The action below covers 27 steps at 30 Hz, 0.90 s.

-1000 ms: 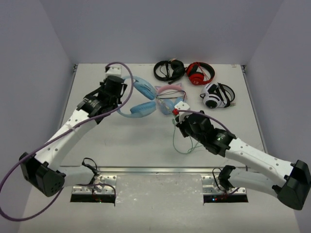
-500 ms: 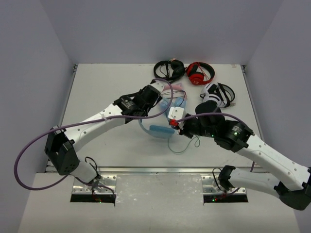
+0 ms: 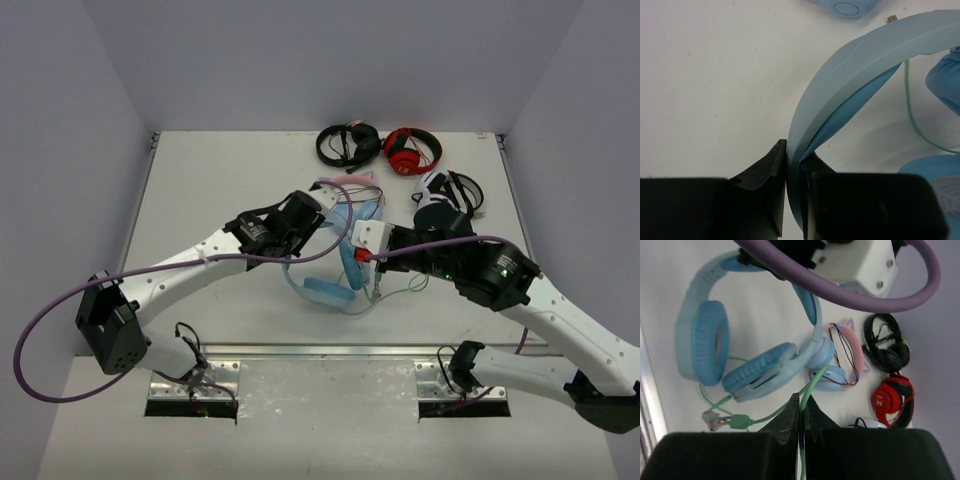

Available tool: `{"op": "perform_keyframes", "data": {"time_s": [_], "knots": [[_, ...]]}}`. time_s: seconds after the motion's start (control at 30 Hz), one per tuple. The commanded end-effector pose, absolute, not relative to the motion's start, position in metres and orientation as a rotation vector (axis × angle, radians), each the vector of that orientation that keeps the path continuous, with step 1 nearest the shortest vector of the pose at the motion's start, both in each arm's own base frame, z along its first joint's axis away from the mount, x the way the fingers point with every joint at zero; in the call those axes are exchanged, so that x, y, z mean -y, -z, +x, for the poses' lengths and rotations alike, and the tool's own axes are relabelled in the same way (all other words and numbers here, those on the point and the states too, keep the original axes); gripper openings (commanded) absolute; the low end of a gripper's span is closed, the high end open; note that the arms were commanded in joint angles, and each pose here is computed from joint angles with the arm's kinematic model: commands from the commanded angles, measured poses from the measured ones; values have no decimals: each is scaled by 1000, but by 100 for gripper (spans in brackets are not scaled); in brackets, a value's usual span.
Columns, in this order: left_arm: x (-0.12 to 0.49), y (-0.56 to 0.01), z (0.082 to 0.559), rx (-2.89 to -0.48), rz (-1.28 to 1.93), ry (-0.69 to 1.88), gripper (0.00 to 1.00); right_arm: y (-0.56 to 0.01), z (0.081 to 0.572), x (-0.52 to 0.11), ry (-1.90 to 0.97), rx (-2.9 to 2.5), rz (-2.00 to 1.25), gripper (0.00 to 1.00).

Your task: Wrap the headphones

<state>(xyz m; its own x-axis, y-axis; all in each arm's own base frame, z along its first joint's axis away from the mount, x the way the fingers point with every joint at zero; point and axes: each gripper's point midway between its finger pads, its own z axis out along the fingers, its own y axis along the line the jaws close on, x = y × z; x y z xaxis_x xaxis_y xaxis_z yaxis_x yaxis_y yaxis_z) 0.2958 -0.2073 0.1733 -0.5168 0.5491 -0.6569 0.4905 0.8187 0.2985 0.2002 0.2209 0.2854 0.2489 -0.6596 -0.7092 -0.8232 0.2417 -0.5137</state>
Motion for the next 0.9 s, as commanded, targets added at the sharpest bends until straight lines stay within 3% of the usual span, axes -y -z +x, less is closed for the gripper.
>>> {"op": "perform_keyframes", "data": {"time_s": [0.0,0.17,0.4,0.87], "knots": [[239,-214,294,-2067,737,105,0,-303,239,-202,94,-1472,-1413,1],[256,-215,276,-2031,823,187,1,-327,241,-221,36,-1296,-1344,1],[252,-221,276,-2009,801,152,0,-353,195,-246,-233,-1050,-1383,1],[252,-249,271,-1941,715,236,0,-301,221,-260,-224,-1278,-1405,1]]}}
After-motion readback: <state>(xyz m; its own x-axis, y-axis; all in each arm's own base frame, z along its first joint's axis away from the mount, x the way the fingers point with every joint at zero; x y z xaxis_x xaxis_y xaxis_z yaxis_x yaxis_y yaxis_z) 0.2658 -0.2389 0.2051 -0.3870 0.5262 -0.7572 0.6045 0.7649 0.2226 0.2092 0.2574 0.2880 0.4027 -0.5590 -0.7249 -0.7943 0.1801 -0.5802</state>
